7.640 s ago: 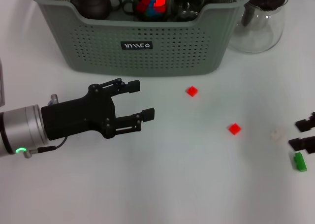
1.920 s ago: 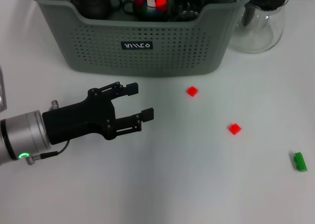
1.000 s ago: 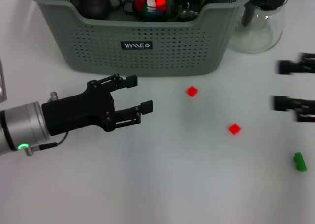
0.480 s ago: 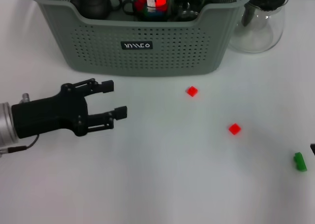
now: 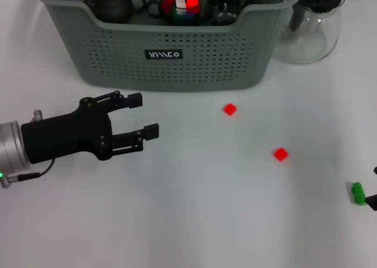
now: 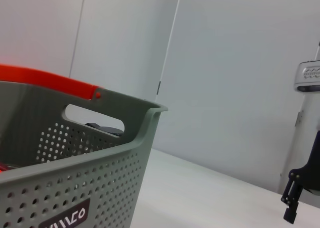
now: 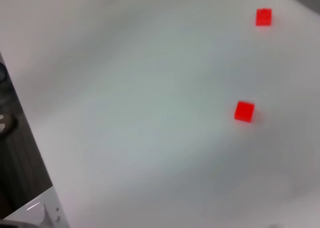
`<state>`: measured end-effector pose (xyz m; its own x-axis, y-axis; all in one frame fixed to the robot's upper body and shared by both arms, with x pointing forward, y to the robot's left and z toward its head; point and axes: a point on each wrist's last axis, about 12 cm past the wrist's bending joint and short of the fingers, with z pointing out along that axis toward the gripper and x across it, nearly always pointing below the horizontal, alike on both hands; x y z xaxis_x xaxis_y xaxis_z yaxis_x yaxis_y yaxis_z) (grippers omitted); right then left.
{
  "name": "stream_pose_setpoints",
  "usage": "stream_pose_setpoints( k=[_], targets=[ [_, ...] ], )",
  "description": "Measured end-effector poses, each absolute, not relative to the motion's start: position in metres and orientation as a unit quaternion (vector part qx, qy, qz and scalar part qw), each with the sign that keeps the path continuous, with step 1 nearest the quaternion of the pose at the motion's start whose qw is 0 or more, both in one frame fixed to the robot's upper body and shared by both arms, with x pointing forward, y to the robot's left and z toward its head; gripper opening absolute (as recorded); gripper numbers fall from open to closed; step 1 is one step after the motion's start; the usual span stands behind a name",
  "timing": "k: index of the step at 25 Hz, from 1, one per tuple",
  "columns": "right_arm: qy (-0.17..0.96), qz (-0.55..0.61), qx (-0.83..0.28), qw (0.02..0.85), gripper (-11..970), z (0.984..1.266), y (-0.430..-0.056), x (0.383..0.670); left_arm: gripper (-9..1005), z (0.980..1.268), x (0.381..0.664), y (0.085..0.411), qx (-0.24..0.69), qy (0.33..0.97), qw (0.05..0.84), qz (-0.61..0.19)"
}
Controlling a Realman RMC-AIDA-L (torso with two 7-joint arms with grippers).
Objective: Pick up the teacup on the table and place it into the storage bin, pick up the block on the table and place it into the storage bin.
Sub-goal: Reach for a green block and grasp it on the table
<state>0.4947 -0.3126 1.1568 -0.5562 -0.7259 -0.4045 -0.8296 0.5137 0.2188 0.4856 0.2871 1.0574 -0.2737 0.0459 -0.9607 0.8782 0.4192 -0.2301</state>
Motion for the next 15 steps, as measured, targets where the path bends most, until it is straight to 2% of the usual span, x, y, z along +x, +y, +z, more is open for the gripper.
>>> stream_pose_setpoints(
  k=[15],
  targets=[
    [0.868, 0.177, -0.455, 0.089, 729, 1.131, -0.306, 0.506, 785, 1.053, 0.486, 0.285, 0.334, 0.684, 0.498, -0.416]
  ],
)
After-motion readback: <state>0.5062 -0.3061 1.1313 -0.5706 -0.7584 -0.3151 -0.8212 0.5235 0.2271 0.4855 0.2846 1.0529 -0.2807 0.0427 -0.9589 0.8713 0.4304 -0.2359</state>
